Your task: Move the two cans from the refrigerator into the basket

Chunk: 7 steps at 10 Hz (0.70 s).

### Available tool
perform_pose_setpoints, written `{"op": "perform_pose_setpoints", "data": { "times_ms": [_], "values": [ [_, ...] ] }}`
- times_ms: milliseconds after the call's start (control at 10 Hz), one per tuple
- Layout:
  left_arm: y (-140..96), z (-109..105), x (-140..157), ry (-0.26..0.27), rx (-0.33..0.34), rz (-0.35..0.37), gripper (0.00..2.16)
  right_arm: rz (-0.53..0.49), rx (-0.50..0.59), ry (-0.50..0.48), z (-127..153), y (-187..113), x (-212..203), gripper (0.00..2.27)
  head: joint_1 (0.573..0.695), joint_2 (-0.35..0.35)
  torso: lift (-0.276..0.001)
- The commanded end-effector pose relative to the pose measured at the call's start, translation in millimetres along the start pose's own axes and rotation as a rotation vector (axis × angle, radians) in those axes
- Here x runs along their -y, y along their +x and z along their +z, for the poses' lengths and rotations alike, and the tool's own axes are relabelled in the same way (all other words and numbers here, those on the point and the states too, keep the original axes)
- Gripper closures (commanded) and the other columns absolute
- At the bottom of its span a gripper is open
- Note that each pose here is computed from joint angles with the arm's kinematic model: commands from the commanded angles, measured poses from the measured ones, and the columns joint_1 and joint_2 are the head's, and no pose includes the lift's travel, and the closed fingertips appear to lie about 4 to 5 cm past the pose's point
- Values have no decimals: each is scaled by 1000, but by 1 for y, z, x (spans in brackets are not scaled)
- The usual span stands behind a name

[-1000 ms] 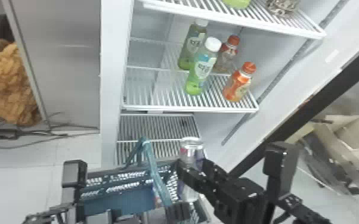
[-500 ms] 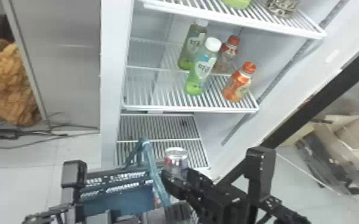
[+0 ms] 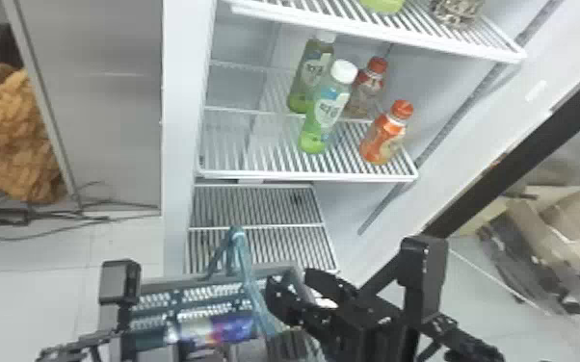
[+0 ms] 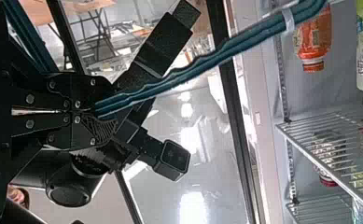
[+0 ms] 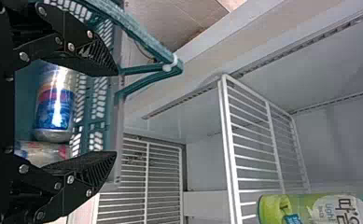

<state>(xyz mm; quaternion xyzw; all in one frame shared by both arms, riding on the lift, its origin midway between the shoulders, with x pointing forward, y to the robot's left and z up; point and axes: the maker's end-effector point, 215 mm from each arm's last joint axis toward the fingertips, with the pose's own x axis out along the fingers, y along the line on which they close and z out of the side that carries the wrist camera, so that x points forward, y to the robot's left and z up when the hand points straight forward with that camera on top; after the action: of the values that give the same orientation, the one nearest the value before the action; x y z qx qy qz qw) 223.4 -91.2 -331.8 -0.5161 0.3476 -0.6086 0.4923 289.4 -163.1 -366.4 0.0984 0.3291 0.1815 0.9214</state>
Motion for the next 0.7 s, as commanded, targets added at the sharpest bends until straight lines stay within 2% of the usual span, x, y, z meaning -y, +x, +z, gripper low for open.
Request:
{"op": "perform_pose_setpoints", "data": {
  "times_ms": [0,600],
  "values": [
    [-1,0,-1,-3,3,1,1185,5,47,-11,14,-1,0,458,695,-350,-276],
    [-1,-1,0,-4,3,0,1185,-70,446,-61,116,-37,12,458,695,-350,-276]
  ]
}}
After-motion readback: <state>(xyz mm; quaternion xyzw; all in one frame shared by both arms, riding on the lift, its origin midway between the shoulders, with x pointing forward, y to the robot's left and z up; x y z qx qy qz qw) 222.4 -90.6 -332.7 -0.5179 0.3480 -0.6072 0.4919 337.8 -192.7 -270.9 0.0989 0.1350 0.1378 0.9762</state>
